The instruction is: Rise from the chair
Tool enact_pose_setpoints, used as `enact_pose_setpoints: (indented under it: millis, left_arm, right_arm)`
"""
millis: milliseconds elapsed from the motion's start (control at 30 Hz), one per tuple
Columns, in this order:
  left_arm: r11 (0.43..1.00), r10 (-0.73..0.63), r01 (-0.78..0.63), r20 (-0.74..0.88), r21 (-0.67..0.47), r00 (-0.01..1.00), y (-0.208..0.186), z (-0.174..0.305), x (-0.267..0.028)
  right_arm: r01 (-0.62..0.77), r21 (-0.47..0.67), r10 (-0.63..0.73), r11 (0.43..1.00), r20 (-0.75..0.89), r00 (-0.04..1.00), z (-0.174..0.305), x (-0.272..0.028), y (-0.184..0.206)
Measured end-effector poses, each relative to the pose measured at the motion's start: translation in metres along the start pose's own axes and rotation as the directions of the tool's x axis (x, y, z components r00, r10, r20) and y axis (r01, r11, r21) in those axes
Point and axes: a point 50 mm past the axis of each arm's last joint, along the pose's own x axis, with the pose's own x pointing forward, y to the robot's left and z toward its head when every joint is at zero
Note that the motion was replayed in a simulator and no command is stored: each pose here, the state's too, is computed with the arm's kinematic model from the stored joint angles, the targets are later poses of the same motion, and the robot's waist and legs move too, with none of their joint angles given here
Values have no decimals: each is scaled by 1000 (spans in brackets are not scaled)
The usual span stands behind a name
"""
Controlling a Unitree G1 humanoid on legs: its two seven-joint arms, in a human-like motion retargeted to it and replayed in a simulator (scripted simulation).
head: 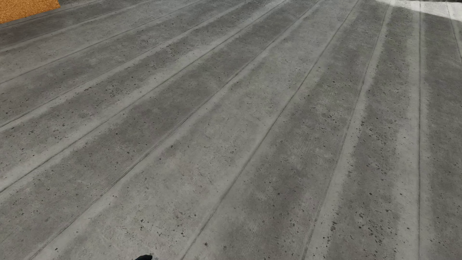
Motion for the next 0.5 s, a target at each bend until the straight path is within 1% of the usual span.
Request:
enact_pose_setpoints:
  millis: [67,167,333,500]
  left_arm:
    - [1000,-9,8,-62,-10,998,-4,-14,-2]
    - [998,-56,57,-32,32,998,-5,-13,-4]
    - [994,-94,88,90,68,991,-13,21,2]
    - [988,-136,117,200,102,970,-28,50,4]
  right_arm:
    - [-17,13,17,1000,-33,999,-8,-1,5]
    - [-43,18,44,999,-4,999,-4,0,11]
    - [-54,18,52,998,70,996,16,3,16]
    - [-48,5,47,999,74,996,13,1,13]
